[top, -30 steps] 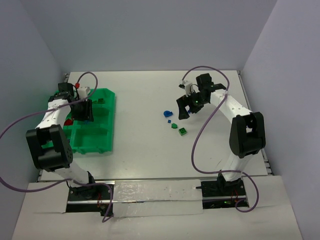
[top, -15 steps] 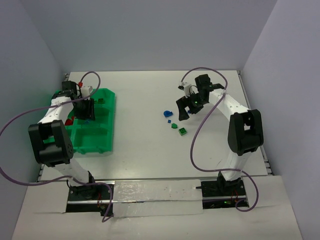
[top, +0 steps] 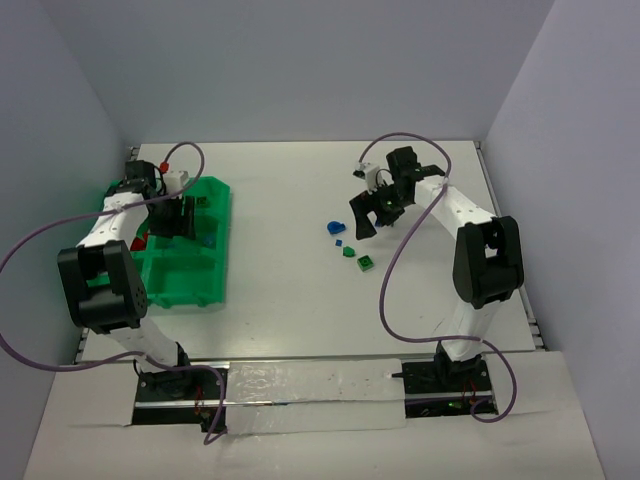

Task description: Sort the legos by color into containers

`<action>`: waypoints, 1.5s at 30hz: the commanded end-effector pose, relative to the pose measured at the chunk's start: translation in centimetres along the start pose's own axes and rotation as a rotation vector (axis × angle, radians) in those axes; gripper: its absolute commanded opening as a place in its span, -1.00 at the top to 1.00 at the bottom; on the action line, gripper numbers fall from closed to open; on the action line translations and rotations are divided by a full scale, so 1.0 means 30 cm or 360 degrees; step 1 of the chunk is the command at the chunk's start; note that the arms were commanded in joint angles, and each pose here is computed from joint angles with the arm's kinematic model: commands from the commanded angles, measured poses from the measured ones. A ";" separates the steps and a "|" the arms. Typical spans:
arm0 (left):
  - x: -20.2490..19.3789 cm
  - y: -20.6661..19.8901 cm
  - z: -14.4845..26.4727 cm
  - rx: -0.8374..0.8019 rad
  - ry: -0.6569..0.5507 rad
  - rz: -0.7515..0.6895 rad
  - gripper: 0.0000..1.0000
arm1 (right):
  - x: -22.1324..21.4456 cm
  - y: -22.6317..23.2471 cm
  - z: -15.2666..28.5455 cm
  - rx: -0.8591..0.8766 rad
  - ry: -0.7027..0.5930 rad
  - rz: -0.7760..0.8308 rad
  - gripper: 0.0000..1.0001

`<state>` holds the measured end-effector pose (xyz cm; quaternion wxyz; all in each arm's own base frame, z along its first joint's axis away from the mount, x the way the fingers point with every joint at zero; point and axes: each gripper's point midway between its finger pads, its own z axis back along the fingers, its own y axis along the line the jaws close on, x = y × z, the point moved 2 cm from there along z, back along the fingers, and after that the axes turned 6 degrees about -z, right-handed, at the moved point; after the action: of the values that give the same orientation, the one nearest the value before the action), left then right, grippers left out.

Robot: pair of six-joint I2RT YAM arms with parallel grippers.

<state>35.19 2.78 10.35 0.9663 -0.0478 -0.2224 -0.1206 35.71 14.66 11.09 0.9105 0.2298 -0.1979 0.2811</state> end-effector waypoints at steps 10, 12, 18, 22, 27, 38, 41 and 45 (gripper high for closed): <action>0.477 -0.438 0.050 -0.0496 -0.0623 -0.0531 -0.39 | 0.058 0.003 0.027 -0.0041 -0.0075 0.0015 -0.99; 0.520 -0.503 0.037 -0.0602 -0.0662 -0.0472 -0.39 | 0.080 -0.002 0.022 -0.0070 -0.0093 0.0031 -0.99; 0.539 -0.559 0.013 -0.0784 -0.0656 -0.0399 -0.39 | 0.164 0.040 -0.072 0.0017 -0.0071 0.0020 -0.87; 0.528 -0.554 0.016 -0.0769 -0.0624 -0.0418 -0.39 | 0.199 0.049 -0.125 0.0068 -0.0065 -0.0072 -0.70; 0.516 -0.546 0.036 -0.0732 -0.0634 -0.0431 -0.38 | 0.188 0.006 -0.193 0.0000 -0.0012 -0.0117 -0.25; 0.468 -0.531 0.030 -0.0687 -0.0589 -0.0424 -0.40 | 0.194 -0.009 -0.266 0.0023 0.0032 -0.0141 -0.86; 0.459 -0.526 0.026 -0.0681 -0.0577 -0.0420 -0.40 | 0.213 0.007 -0.284 0.0000 0.0034 -0.0134 -0.91; 0.450 -0.517 0.024 -0.0668 -0.0565 -0.0415 -0.40 | 0.213 0.023 -0.312 -0.0069 0.0065 -0.0115 -0.89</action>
<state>43.11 -15.48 15.66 0.8661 -0.2472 -0.3405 -0.2697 41.63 21.12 6.54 0.9286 0.2298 -0.1630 0.2415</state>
